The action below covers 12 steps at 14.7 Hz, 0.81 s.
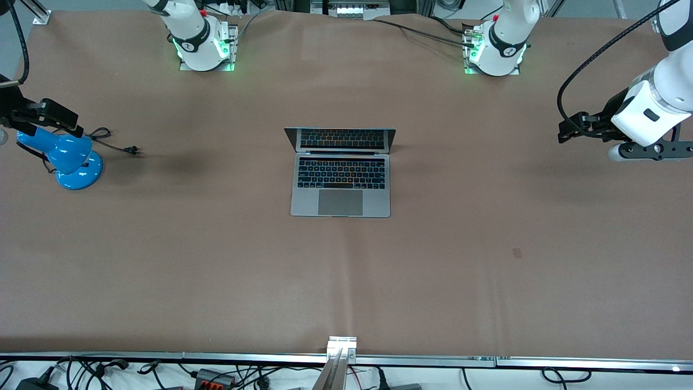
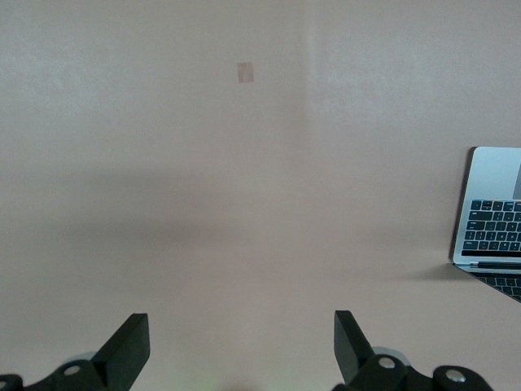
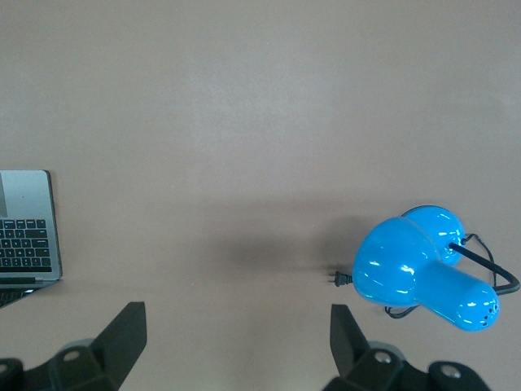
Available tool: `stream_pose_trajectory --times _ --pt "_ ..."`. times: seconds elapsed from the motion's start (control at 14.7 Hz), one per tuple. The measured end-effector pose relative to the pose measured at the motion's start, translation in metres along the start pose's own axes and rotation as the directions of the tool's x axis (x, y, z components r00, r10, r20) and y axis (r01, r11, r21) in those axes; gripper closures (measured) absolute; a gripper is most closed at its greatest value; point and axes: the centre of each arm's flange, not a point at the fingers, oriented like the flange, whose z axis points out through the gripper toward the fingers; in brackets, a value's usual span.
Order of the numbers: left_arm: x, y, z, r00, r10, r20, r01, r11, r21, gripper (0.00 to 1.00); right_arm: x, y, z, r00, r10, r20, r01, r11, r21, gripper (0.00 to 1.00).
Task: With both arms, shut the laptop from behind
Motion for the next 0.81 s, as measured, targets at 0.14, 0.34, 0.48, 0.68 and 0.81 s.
stream_pose_trajectory --times 0.14,0.34,0.48,0.68,0.81 --pt "0.0000 0.0000 0.0000 1.000 0.000 0.000 0.000 1.000 0.000 0.00 -0.0002 0.0000 0.0012 1.000 -0.002 0.003 0.002 1.000 0.000 0.00" --pt "0.0000 0.0000 0.0000 1.000 -0.001 0.000 0.001 1.000 0.000 0.00 -0.0004 -0.0001 0.0044 1.000 -0.007 0.010 0.007 1.000 0.000 0.00" --pt "-0.0005 0.0000 0.0004 1.000 0.000 0.005 0.000 1.000 0.000 0.00 -0.0006 -0.0003 0.0052 1.000 -0.010 0.012 0.010 1.000 0.000 0.04" --pt "-0.0017 0.0006 0.0014 1.000 0.007 0.016 -0.007 1.000 0.001 0.03 -0.0030 -0.0013 0.0062 0.999 -0.014 0.030 0.014 1.000 0.001 0.32" --pt "-0.0021 0.0012 0.0017 1.000 0.011 0.019 -0.011 1.000 0.002 0.26 -0.0035 -0.0023 0.0063 0.999 -0.015 0.033 0.015 1.000 0.001 0.49"
